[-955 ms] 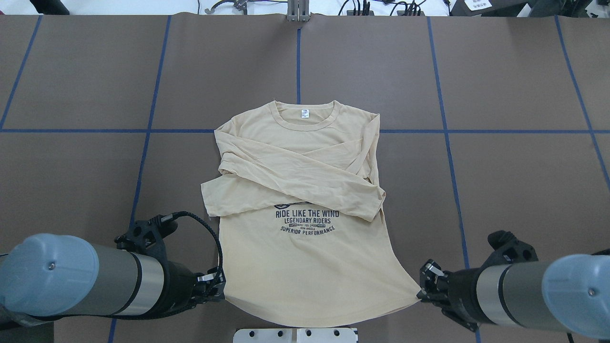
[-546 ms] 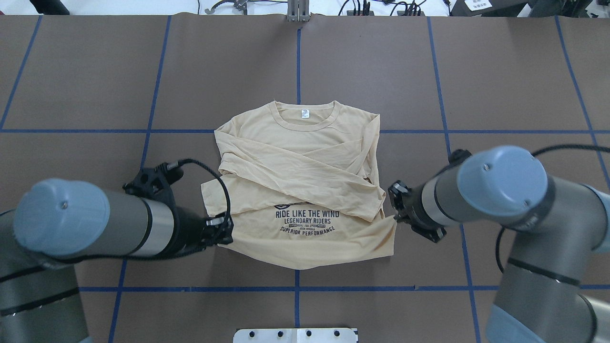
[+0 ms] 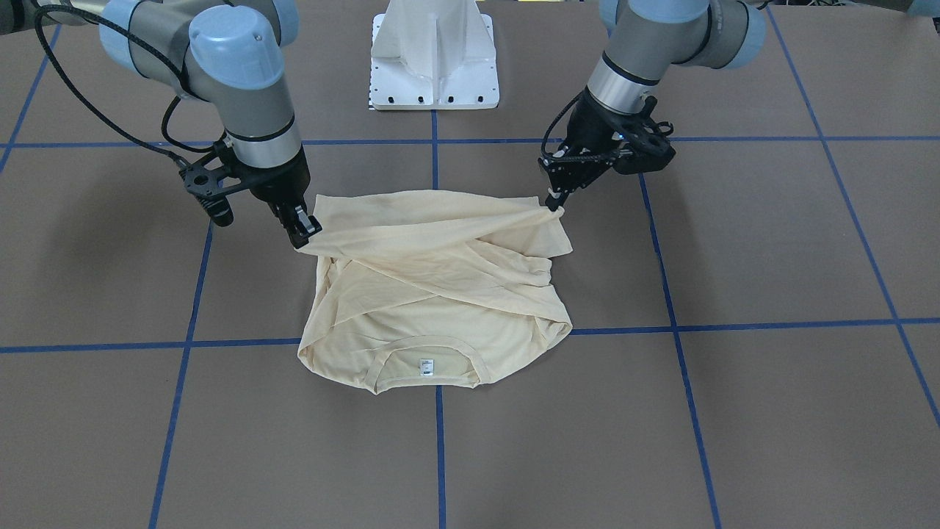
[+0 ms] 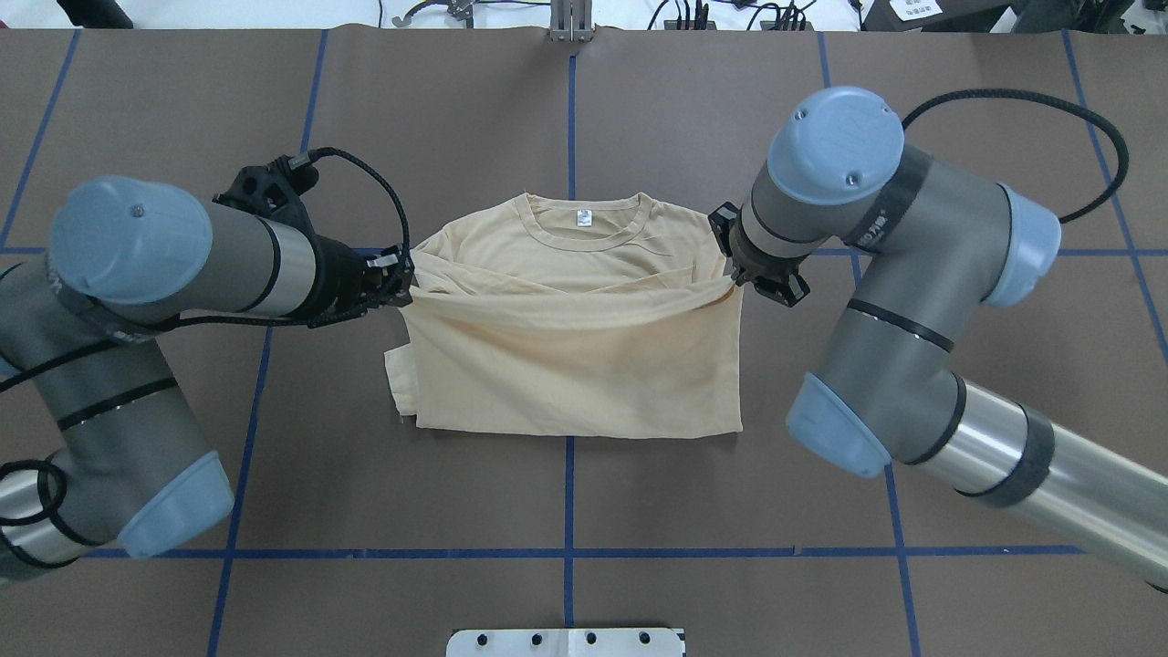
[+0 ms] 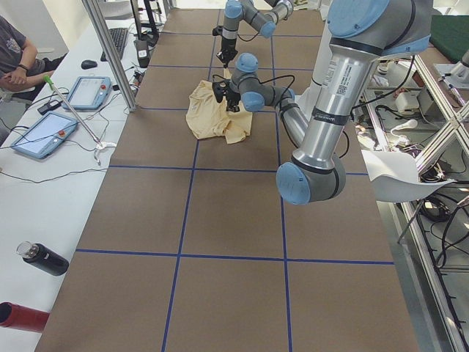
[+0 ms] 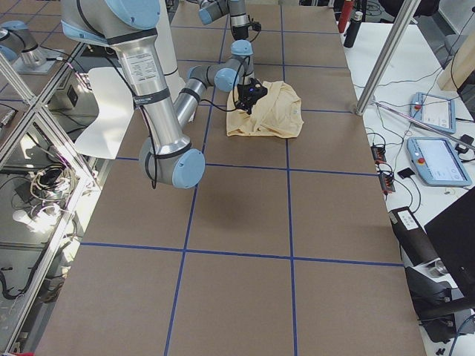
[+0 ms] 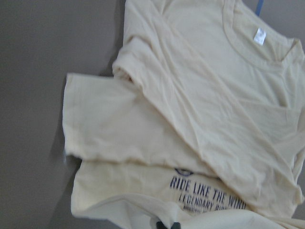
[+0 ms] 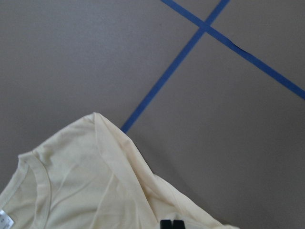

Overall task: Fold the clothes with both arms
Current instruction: 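Lift both hem corners and fold them toward the collar with both grippers, then release the hem and raise both grippers away from the folded shirt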

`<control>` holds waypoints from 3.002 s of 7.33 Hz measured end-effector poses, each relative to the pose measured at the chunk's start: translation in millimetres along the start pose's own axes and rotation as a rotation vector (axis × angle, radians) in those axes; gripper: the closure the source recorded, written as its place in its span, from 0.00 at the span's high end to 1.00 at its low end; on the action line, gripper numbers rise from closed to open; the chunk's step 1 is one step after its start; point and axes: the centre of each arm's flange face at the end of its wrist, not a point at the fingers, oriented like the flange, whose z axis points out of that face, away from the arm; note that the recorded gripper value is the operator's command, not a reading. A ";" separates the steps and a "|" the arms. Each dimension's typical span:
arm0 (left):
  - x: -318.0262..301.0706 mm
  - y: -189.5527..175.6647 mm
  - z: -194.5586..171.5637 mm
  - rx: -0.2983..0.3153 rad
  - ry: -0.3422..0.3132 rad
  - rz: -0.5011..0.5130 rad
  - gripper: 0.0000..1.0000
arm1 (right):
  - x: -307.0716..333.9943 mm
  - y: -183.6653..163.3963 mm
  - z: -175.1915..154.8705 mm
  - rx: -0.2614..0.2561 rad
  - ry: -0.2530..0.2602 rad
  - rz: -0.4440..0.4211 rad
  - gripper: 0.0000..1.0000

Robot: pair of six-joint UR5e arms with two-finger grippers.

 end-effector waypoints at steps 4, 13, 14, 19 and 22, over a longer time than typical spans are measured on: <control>-26.1 -53.0 79.7 0.038 -0.012 -0.017 0.00 | -77.0 -19.7 48.2 0.053 0.069 -0.069 0.00; -35.8 -85.9 144.7 0.071 -0.022 -0.025 0.21 | -121.4 -47.6 118.2 0.148 0.047 -0.140 0.07; -34.8 -88.6 144.2 0.074 -0.020 -0.025 0.35 | -122.3 -51.5 116.8 0.152 0.045 -0.146 0.23; -33.3 -134.2 124.5 0.119 0.013 -0.001 0.43 | -134.7 -55.5 101.1 0.164 0.010 -0.143 0.71; -33.6 -143.8 81.1 0.063 0.063 0.094 0.47 | -56.8 -27.5 57.5 0.098 -0.112 -0.185 1.00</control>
